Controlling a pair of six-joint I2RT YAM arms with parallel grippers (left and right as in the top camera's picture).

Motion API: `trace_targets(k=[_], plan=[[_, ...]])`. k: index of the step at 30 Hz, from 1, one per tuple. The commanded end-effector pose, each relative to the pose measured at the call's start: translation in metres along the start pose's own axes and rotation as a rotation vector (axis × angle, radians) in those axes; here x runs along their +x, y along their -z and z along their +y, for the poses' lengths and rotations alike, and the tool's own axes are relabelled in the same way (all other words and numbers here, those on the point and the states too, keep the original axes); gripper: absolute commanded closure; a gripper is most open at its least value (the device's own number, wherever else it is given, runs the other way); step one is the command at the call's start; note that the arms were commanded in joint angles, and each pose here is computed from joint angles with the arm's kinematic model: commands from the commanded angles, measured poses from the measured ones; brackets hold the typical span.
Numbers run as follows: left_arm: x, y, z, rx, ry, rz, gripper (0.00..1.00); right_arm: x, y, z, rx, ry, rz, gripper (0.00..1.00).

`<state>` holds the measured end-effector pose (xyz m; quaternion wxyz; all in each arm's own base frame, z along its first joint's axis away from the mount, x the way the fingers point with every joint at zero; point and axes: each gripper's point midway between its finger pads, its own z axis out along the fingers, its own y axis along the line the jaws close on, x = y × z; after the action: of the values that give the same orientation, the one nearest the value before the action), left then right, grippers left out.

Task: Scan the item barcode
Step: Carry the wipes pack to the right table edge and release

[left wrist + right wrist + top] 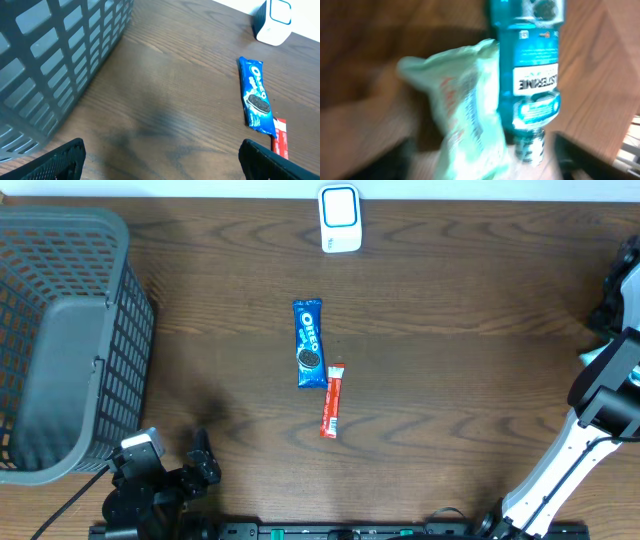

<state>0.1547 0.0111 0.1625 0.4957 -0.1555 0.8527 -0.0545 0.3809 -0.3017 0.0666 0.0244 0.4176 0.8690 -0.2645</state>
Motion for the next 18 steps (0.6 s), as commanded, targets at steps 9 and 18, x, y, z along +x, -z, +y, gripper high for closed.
trace_targets(k=[9,18], plan=[[0.001,0.0,0.0,0.001,0.006,0.003,0.02,0.02,0.299,0.068,-0.901,0.134,-0.185,0.01],[0.001,0.0,0.0,0.0,0.006,0.003,0.02,0.19,0.437,0.172,-1.13,0.631,-0.26,0.01]])
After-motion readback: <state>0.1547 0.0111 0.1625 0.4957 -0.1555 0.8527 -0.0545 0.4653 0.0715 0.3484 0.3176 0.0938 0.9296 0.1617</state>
